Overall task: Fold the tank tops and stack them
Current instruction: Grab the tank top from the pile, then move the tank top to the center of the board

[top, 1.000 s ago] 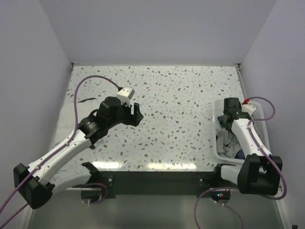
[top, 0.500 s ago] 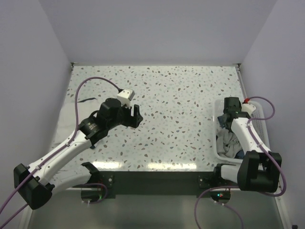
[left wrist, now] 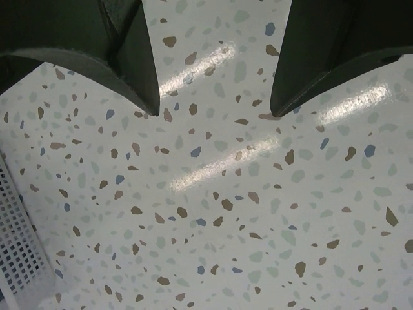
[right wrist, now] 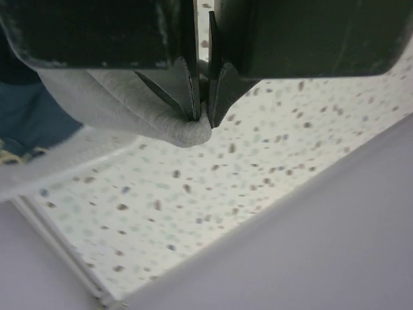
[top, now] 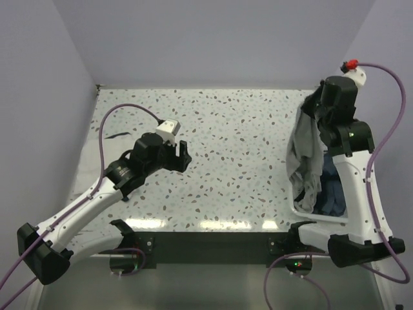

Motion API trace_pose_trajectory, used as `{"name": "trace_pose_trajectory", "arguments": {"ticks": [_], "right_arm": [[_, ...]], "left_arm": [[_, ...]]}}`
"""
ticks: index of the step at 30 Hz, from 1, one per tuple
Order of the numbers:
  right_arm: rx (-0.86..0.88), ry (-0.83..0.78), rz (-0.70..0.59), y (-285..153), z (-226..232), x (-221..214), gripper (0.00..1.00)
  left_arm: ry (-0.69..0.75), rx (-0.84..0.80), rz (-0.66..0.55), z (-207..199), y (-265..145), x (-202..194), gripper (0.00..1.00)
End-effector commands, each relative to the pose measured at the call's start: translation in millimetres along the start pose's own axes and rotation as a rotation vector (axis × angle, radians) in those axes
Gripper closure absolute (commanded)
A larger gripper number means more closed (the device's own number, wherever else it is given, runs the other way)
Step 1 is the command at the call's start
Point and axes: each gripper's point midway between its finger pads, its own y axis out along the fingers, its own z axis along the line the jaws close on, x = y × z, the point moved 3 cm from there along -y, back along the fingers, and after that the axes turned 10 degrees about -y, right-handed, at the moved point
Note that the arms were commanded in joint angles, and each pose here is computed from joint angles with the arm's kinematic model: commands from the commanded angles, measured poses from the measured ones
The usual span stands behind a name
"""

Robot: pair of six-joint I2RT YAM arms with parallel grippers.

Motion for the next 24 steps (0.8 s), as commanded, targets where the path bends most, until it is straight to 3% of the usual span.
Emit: {"name": "trace_pose_trajectory", "arguments": {"ticks": [1,5,8,15,19,24], "right_arm": [[0.227,-0.038,-0.070,-34,59,39,1.00],[0.431,-0.067,-0.135,-68,129,65,1.00],[0.550,-0.092,-0.140,-89,169,62,1.00],[0.681,-0.250,0.036,-85,265,-35,1.00],[0.728,-0.296,0.096,-81,301,-69,1.00],[0.724,-0.335,0.116,-71,318,-79,1.00]], "left_arm": [[-0.003,0.006,-0.088,-6,-12,26,0.25],[-0.020,0.039,-0.114,-3,-15,33,0.25],[-0.042,0.080,-0.154,2,-21,41,0.25],[-0.101,0.140,-0.215,10,-28,52,0.24],[-0.120,0.145,-0.220,10,-28,53,0.23],[-0.133,0.145,-0.188,12,-17,42,0.23]]}}
